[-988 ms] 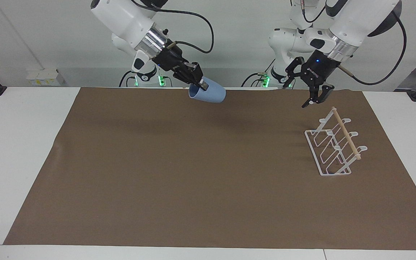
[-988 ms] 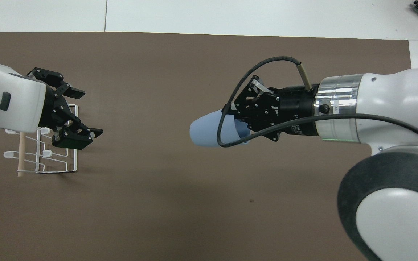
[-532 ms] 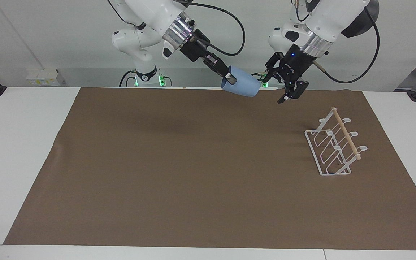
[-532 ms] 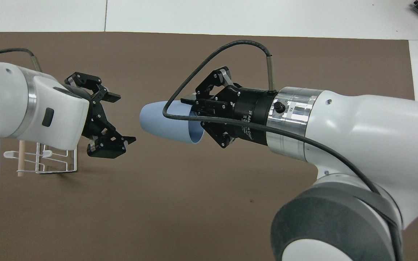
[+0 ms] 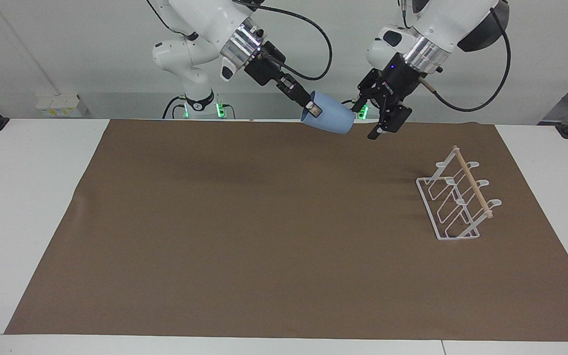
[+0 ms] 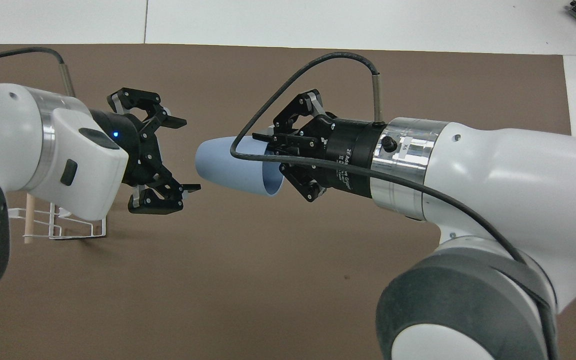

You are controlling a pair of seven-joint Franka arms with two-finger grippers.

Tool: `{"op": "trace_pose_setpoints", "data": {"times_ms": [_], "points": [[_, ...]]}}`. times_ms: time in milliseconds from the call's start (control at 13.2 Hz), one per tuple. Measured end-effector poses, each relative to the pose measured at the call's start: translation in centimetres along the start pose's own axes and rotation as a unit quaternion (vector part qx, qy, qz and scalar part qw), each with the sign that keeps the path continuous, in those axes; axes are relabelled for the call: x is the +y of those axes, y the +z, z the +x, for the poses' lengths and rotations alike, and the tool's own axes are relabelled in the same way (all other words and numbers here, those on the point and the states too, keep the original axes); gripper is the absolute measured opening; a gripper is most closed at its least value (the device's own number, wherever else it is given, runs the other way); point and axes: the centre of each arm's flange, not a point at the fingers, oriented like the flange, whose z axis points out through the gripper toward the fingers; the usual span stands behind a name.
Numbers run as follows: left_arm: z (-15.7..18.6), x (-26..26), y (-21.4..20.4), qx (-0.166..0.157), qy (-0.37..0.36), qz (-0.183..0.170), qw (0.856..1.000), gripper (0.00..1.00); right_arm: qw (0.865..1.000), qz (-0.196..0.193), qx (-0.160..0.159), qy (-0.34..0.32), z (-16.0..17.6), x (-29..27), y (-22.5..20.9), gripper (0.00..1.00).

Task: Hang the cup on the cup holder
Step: 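Close the left gripper on the cup held by the right gripper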

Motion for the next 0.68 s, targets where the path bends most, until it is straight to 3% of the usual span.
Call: {"op": "trace_pose_setpoints", "data": {"times_ms": [684], "points": [[3.7,2.5,2.3,0.022,0.034,0.007,0.999,1.0,1.0,0.0,0.0,0.0,0.0,0.0,0.0,0.06]]}}
